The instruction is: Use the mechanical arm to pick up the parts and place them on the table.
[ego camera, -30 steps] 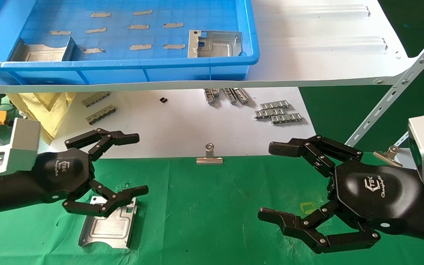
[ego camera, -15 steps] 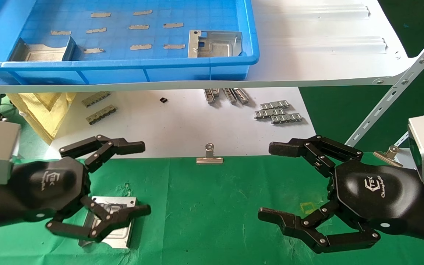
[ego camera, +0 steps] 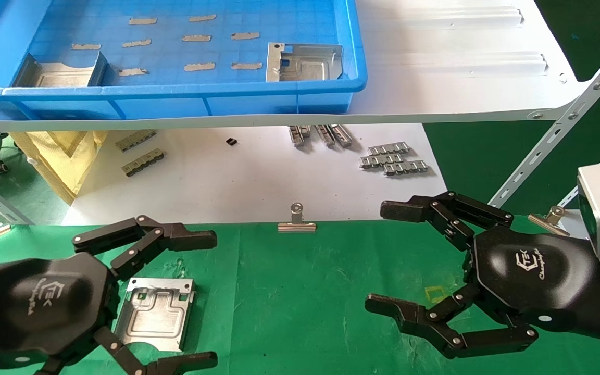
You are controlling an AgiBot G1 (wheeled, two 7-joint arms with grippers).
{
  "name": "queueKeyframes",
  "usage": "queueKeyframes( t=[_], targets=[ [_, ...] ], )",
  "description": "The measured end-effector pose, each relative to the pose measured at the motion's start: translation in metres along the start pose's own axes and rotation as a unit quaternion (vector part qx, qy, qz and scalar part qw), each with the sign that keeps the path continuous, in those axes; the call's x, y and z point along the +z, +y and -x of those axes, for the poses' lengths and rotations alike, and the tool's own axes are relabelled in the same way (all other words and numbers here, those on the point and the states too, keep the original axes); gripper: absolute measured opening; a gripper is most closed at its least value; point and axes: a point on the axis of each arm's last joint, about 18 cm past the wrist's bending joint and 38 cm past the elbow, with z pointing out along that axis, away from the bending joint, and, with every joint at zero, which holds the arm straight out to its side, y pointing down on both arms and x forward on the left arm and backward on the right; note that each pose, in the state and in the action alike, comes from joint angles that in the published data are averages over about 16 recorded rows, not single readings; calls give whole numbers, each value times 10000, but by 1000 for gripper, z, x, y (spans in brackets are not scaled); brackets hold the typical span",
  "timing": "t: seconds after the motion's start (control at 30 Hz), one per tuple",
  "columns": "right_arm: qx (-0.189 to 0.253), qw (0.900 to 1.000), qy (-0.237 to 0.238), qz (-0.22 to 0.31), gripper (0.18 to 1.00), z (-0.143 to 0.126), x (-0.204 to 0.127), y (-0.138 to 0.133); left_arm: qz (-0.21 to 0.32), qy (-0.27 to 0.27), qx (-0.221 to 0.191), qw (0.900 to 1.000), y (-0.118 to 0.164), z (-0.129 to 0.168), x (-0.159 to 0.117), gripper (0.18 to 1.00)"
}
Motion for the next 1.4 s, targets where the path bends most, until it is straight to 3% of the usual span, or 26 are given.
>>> queueKeyframes(
  t=[1.4],
  targets=[
    [1,10000,1,0,1001,0,0,0,5,-14,-22,10000,1,1,0,1001]
  ],
)
